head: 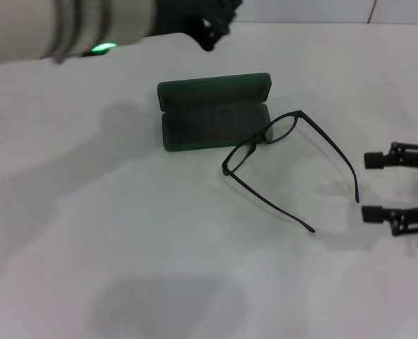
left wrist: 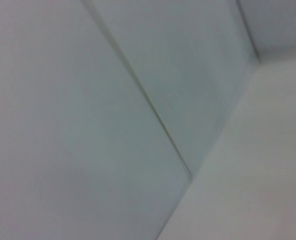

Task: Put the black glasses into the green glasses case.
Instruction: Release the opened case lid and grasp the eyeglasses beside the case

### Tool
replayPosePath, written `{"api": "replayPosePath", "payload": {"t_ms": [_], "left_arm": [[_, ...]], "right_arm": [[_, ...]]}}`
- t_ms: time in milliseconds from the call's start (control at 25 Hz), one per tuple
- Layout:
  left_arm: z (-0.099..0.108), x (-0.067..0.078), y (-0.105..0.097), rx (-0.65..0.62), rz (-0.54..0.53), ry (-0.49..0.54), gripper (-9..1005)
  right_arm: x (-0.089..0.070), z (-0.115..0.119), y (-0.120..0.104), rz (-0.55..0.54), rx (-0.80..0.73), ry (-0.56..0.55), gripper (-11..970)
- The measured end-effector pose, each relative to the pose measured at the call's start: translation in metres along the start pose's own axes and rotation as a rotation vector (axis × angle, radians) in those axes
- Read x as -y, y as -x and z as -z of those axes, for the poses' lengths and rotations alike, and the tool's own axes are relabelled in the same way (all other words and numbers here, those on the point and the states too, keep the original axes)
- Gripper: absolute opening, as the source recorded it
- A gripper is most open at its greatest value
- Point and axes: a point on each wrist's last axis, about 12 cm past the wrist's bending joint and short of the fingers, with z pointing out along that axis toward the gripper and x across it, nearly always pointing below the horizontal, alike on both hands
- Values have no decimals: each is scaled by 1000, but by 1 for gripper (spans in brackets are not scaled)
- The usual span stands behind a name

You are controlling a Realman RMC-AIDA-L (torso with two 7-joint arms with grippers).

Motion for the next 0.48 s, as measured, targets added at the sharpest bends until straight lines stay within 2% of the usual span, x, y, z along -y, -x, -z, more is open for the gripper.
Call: {"api": "replayPosePath", "payload": {"t_ms": [120,240,360,480], "left_arm": [[19,-11,-22,159,161,-92,132],[27,-11,-50,335,292,-207,131],[29,-10,-83,461,426,-275,131],[29,0,-115,513,462,-320,131]], "right_arm": [[17,1,20,51,-136,-35,810],[37,-8,44,96,-246,-32,805],[57,-27,72,143,-346,-4,800],[72,-55,97,199,-469,37,795]]}}
